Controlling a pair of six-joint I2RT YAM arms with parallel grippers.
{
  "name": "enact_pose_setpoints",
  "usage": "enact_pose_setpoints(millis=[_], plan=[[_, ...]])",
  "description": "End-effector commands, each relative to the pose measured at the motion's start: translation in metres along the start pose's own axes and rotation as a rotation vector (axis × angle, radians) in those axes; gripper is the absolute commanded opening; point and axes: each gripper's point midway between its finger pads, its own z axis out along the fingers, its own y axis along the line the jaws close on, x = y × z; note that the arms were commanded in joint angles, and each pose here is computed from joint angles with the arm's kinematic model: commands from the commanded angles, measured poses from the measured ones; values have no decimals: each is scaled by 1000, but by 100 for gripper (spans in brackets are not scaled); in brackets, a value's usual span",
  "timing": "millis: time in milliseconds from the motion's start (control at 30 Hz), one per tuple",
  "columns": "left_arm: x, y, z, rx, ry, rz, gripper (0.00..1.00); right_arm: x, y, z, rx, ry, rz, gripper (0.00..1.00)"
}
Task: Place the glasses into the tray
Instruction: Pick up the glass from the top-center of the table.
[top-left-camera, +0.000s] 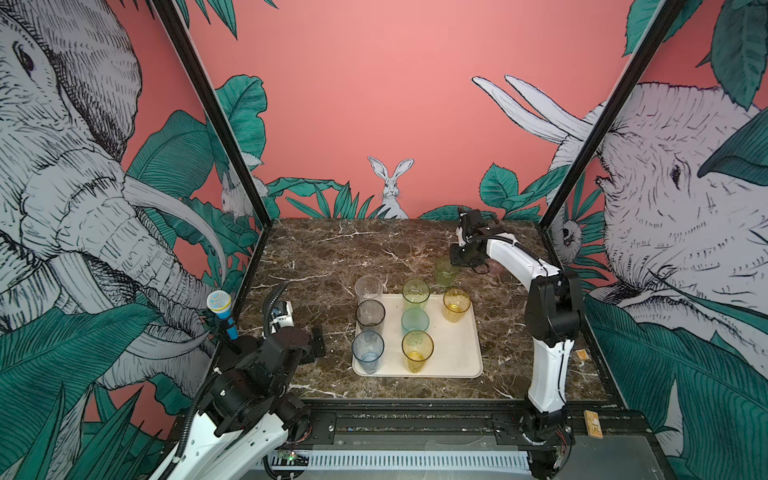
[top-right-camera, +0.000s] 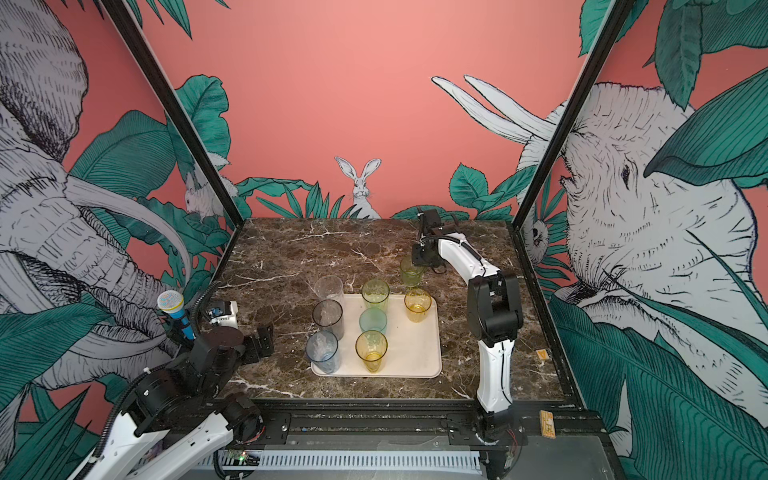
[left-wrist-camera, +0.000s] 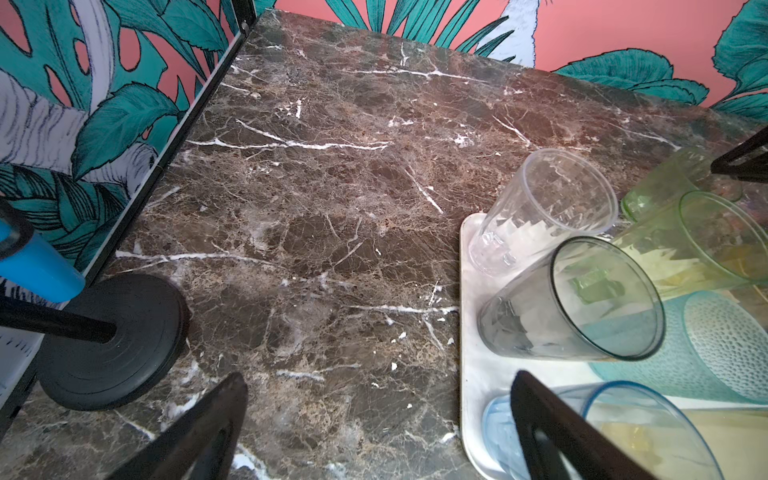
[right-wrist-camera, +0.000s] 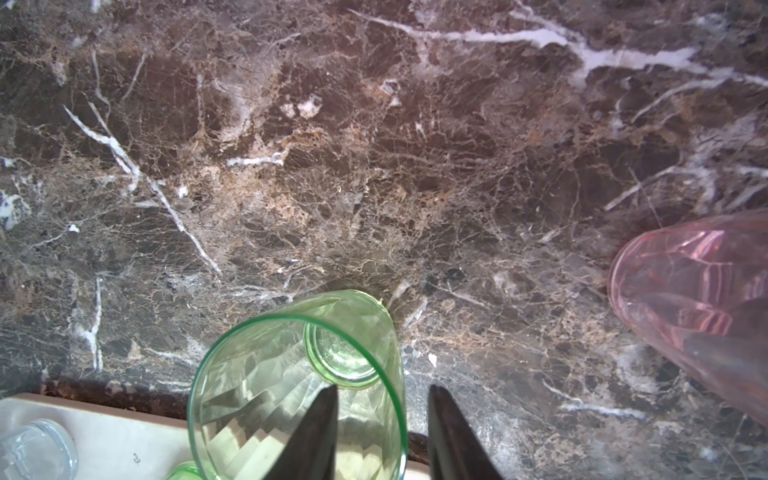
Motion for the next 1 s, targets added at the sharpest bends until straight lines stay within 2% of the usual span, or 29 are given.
enact_pose_setpoints(millis=[0,500,767,967], plan=[[0,3,2,-19,-9,-1,99,-5,1,2,-7,-6,6,31],[0,3,2,-19,-9,-3,99,-2,0,7,-8,9,7,7],[1,3,2,-17,-6,-3,99,-3,1,5,-9,8,7,0],[1,3,2,-16,-6,-4,99,-6,2,-7,-11,0,-1,0]])
